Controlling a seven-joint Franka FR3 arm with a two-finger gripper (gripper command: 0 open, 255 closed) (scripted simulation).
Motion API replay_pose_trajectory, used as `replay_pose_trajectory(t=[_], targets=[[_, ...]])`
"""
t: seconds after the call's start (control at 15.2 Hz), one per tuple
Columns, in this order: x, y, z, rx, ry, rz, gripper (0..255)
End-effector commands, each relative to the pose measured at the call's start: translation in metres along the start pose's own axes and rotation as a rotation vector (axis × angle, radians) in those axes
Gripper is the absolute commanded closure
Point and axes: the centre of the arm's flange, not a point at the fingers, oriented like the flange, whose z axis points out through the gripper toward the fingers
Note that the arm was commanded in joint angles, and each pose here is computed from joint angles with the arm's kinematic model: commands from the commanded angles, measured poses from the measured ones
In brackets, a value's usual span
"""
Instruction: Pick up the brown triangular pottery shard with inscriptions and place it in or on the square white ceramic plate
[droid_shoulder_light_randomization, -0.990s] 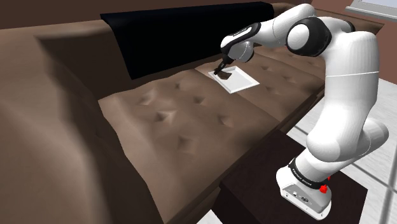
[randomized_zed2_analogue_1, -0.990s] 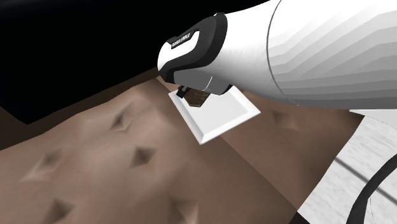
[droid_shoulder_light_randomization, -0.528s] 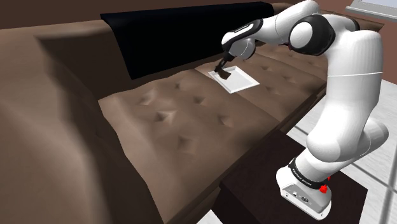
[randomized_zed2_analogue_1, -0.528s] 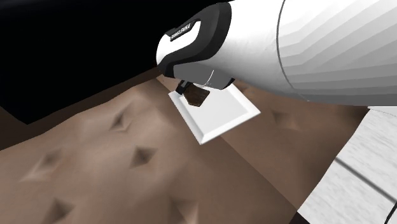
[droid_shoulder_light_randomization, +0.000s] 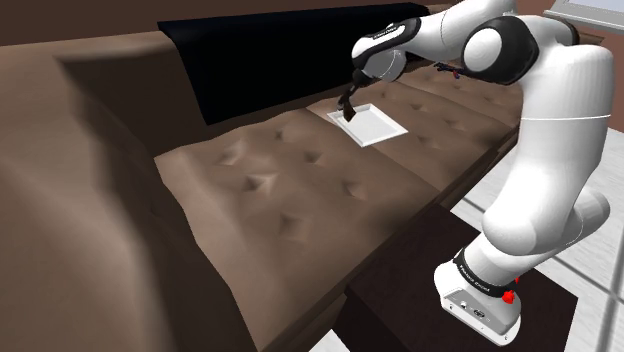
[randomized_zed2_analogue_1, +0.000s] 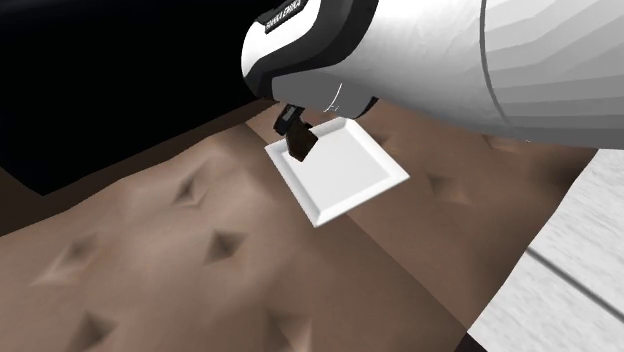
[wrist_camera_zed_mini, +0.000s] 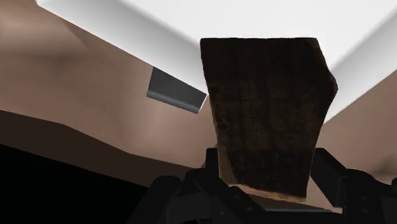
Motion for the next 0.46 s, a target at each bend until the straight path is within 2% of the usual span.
replay_pose_trajectory(t=[0.0,0.2,0.4], targets=[[0.005,0.001,-0.010,0.000,0.000,0.000,255],[0.010,0.002,-0.021,0.000,0.000,0.000,255],[-0.022,0.003,-0.043,0.000,0.000,0.000,255]])
